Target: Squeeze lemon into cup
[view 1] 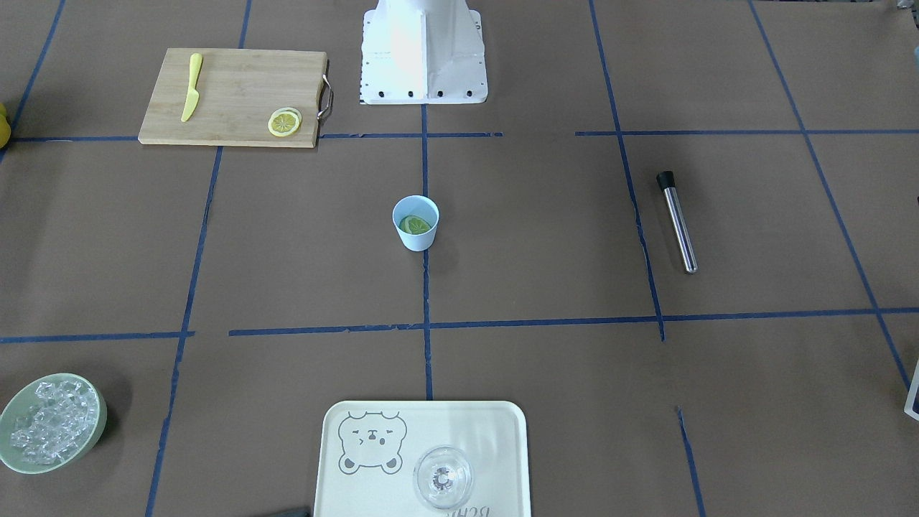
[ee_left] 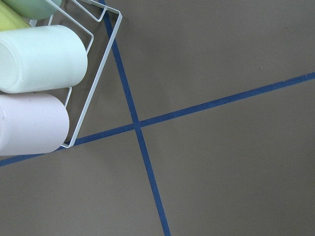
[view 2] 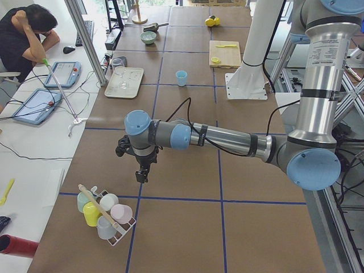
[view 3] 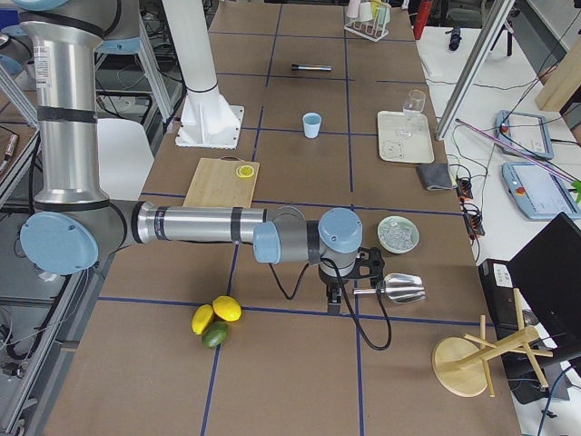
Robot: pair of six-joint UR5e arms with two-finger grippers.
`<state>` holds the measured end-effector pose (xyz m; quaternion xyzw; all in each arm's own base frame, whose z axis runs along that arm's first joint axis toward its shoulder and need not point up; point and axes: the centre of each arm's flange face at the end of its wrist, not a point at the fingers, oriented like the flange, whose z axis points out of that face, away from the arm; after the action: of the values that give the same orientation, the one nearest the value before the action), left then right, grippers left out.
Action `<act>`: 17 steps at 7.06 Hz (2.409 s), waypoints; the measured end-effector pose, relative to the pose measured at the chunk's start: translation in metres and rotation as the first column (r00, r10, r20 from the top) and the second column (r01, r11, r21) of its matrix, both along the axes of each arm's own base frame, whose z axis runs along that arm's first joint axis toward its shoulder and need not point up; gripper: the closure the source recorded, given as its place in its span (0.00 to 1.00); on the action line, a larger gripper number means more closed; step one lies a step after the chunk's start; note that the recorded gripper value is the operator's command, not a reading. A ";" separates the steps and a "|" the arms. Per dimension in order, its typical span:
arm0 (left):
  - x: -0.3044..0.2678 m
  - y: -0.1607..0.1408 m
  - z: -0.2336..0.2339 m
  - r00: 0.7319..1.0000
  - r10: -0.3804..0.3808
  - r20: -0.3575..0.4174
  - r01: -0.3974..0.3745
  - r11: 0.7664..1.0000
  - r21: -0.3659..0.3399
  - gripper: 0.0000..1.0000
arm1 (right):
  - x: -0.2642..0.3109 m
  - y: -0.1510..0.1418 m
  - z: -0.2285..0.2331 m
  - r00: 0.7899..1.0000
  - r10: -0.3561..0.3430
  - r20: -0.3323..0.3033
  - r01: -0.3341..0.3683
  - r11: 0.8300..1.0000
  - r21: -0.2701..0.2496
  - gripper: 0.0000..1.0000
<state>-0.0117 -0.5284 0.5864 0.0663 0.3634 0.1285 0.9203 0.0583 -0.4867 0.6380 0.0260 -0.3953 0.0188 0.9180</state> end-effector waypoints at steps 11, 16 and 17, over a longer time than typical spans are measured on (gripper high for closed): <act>-0.060 0.021 0.050 0.993 -0.120 0.000 0.119 0.992 -0.050 0.00 | -0.001 0.022 0.000 1.000 -0.001 0.009 0.001 1.000 -0.003 0.00; -0.060 0.021 0.051 0.993 -0.117 0.001 0.117 0.992 -0.051 0.00 | -0.001 0.021 -0.001 1.000 -0.001 0.009 0.001 1.000 -0.002 0.00; -0.060 0.021 0.051 0.993 -0.117 0.000 0.117 0.992 -0.050 0.00 | -0.001 0.021 0.000 1.000 -0.001 0.010 0.001 1.000 -0.002 0.00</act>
<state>-0.0713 -0.5076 0.6370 0.0646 0.3631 0.0653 0.9272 0.0574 -0.4658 0.6376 0.0249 -0.3999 0.0188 0.9160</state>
